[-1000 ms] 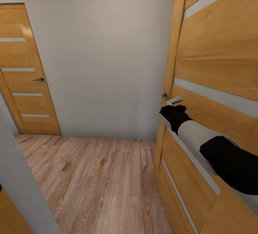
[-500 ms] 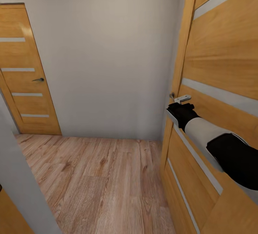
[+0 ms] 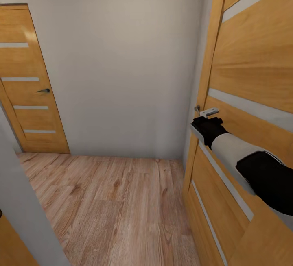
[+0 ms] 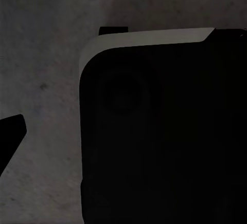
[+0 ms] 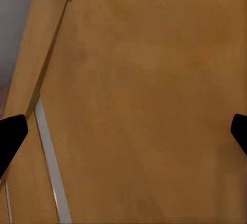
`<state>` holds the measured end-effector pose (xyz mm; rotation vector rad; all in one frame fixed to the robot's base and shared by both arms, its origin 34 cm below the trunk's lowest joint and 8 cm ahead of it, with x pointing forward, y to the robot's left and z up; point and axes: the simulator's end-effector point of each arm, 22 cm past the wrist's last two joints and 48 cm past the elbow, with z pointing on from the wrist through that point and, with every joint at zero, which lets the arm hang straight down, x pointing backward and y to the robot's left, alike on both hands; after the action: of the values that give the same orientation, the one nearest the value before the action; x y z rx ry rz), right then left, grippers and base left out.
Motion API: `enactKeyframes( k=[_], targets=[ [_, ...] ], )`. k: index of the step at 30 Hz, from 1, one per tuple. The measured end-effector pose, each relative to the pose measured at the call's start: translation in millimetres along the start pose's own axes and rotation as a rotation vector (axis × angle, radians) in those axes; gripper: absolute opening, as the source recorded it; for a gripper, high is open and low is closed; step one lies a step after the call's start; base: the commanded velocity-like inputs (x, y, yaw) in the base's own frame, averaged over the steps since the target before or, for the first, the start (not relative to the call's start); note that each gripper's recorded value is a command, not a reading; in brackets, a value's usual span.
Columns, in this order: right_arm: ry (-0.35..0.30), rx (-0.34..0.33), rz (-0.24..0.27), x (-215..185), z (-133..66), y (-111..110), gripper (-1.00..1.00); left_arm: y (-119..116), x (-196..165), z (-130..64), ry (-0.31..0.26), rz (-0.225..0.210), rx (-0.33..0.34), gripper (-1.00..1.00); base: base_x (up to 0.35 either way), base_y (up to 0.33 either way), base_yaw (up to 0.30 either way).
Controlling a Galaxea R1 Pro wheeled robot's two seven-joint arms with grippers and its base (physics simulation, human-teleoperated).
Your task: Move the two storage containers from the living room to the garage. In the garage, place one container on the floor and stack the other container on top of it (either order is fine).
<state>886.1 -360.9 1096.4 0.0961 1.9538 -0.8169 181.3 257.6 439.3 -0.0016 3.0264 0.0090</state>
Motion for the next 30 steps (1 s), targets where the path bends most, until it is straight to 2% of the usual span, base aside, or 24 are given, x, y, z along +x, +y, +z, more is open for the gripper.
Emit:
enactKeyframes(
  k=[2, 6, 8, 9, 15, 23, 27, 30],
  targets=[
    [0.006, -0.006, 0.017, -1, -0.2, -1, 1.0, 0, 0, 0.0, 0.0, 0.0, 0.0, 1.0, 0.0, 0.0, 0.0],
    [0.004, -0.004, 0.018, -3, -0.5, -2, 1.0, 0, 0, 0.0, 0.0, 0.0, 0.0, 1.0, 0.0, 0.0, 0.0],
    [0.002, -0.002, 0.014, -4, -0.7, -2, 1.0, 0, 0, 0.0, 0.0, 0.0, 0.0, 1.0, 0.0, 0.0, 0.0],
    [-0.009, 0.014, -0.012, -7, -1.9, -5, 1.0, 0, 0, 0.0, 0.0, 0.0, 0.0, 1.0, 0.0, 0.0, 0.0],
    [-0.021, -0.005, -0.015, -13, -9.0, 8, 1.0, 0, 0, 0.0, 0.0, 0.0, 0.0, 1.0, 0.0, 0.0, 0.0],
    [-0.069, -0.082, -0.019, -36, -42.1, 58, 1.0, 0, 0, 0.0, 0.0, 0.0, 0.001, 1.0, 0.0, 0.0, 0.0],
    [-0.083, -0.109, -0.017, -43, -54.2, 74, 1.0, 0, 0, 0.0, 0.0, 0.0, 0.001, 1.0, 0.0, 0.0, 0.0],
    [-0.098, -0.156, -0.003, -51, -69.4, 96, 1.0, 0, 0, 0.0, 0.0, 0.0, 0.001, 1.0, 0.0, 0.0, 0.0]
  ],
)
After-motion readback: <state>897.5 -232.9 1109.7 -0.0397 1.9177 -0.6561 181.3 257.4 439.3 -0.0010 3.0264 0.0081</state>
